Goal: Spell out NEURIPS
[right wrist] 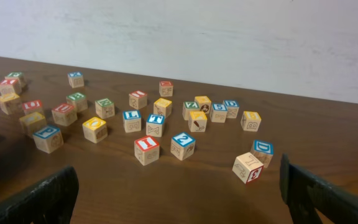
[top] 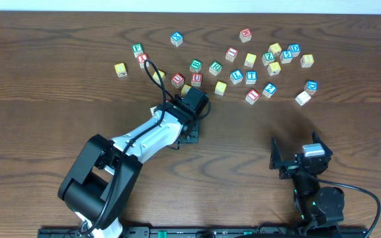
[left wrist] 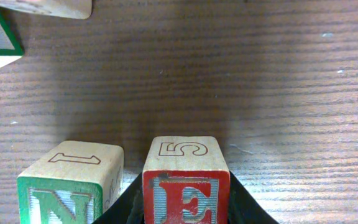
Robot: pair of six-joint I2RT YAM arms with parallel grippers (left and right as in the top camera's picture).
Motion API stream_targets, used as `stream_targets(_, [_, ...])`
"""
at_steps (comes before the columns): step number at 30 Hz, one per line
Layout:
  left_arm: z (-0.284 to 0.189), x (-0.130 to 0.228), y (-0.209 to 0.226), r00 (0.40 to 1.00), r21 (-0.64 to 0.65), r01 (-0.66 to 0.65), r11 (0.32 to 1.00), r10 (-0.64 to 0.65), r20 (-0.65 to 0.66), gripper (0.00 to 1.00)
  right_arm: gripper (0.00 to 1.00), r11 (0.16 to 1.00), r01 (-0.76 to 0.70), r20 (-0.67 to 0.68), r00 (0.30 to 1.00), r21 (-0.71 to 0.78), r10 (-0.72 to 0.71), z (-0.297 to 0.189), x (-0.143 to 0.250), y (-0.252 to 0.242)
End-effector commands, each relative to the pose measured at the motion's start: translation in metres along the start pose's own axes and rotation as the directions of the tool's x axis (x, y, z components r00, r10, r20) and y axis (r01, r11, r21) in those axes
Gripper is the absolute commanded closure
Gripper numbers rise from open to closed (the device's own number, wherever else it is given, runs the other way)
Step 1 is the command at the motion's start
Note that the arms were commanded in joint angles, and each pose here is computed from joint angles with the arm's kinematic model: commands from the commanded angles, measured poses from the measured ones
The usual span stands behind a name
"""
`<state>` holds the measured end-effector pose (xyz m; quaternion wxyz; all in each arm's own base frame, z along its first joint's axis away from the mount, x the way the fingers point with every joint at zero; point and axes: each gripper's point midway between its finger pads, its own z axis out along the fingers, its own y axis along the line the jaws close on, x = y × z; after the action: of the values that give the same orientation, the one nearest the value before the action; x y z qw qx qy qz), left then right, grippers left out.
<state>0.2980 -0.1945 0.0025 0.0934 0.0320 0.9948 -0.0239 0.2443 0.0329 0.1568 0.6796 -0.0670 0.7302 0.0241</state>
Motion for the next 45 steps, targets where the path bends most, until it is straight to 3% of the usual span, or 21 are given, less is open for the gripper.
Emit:
stream_targets(1, [0.0089,0.0125,0.0070,0.999,-0.031,0.005,1.000,-0.007,-0.050,0.93,0.01,1.000,-0.013,-0.001,1.000,0.016,0.013,-0.0002,0.0005,-0.0034])
stream_targets(11, [0.0089,0.0122,0.0068,0.999,-0.030,0.005,1.000,-0.006,-0.049,0.92,0.01,1.000,-0.014,-0.001,1.000,0.016,0.014,-0.0002,0.0005,-0.0034])
stream_targets(18, [0.0090,0.0098,0.0054,0.999,-0.025,0.006,1.000,-0.007,-0.039,0.72,0.01,1.000,-0.014,-0.001,1.000,0.016,0.014,-0.0002,0.0005,-0.0034])
stream_targets(24, [0.0090,0.0097,0.0054,0.999,-0.025,0.006,1.000,-0.007,-0.039,0.64,0.01,1.000,-0.013,-0.001,1.000,0.016,0.013,-0.0002,0.0005,-0.0034])
stream_targets(45, [0.0073,0.0050,0.0026,1.000,-0.016,0.007,1.000,-0.007,-0.026,0.60,0.01,1.000,-0.013,-0.001,1.000,0.016,0.013,-0.0002,0.0005,-0.0034])
